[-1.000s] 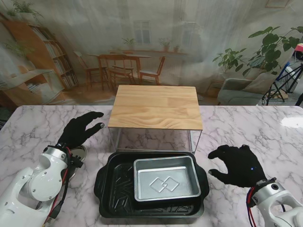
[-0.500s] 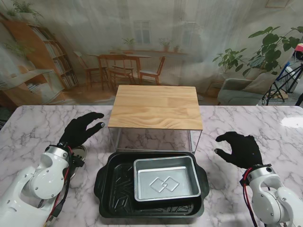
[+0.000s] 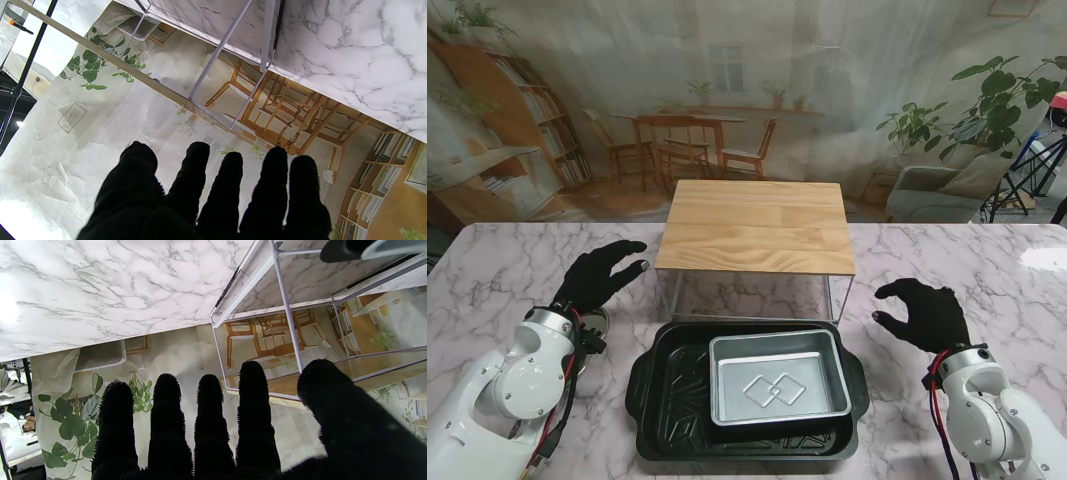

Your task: Stack the baking trays onto the shelf

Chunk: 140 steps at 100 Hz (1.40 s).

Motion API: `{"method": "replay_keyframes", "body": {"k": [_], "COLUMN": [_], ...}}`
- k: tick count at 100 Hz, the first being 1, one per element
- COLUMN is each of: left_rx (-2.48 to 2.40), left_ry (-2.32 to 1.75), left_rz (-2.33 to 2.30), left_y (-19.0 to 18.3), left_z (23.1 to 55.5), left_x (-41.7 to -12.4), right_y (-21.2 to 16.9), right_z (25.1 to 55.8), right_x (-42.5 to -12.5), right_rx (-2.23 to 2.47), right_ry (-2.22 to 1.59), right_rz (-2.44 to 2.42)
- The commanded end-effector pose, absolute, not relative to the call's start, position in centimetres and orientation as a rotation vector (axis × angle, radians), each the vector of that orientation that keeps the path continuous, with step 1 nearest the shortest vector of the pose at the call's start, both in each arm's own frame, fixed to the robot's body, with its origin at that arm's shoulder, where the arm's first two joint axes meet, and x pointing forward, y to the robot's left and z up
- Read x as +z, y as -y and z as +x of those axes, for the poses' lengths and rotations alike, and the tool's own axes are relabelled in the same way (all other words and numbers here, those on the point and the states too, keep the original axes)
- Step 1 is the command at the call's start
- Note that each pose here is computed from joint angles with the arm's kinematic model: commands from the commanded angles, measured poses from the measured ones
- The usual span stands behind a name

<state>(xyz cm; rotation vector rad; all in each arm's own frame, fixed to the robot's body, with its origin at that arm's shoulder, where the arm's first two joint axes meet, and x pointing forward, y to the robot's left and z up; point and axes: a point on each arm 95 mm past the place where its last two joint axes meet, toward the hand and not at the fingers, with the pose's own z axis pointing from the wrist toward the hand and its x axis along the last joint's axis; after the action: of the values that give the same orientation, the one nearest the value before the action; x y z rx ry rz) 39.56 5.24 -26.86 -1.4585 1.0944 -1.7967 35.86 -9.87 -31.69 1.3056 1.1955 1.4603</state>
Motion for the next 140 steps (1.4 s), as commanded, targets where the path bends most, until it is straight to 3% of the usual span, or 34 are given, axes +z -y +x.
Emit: {"method": "replay_keyframes", "body": {"k": [1,54,101,140], "left_rx": [-1.784,-1.676,-1.491,-1.465], "left_ry": [-1.103,-1.091,-0.988,-0.904], "left_rz": [-1.481,-1.422,-1.486,-1.619], "left_y": [-5.3,-10.4,-16.7,-18.6], "left_z": [39.5,37.6,36.2,36.8], "left_x": [-27.3,-28.2,-31.8,-34.8], "right_y": [9.7,9.5,9.3,9.3], "right_z": [35.6,35.3,35.0,35.0], "right_x": [-32.3,-32.0,-31.8,-31.9], "right_rx": [1.46,1.48,1.477,1.474], "right_ry": [-1.184,-1.17,-1.165,-1.161], "right_rz": [1.316,1.289,1.289,1.296]}}
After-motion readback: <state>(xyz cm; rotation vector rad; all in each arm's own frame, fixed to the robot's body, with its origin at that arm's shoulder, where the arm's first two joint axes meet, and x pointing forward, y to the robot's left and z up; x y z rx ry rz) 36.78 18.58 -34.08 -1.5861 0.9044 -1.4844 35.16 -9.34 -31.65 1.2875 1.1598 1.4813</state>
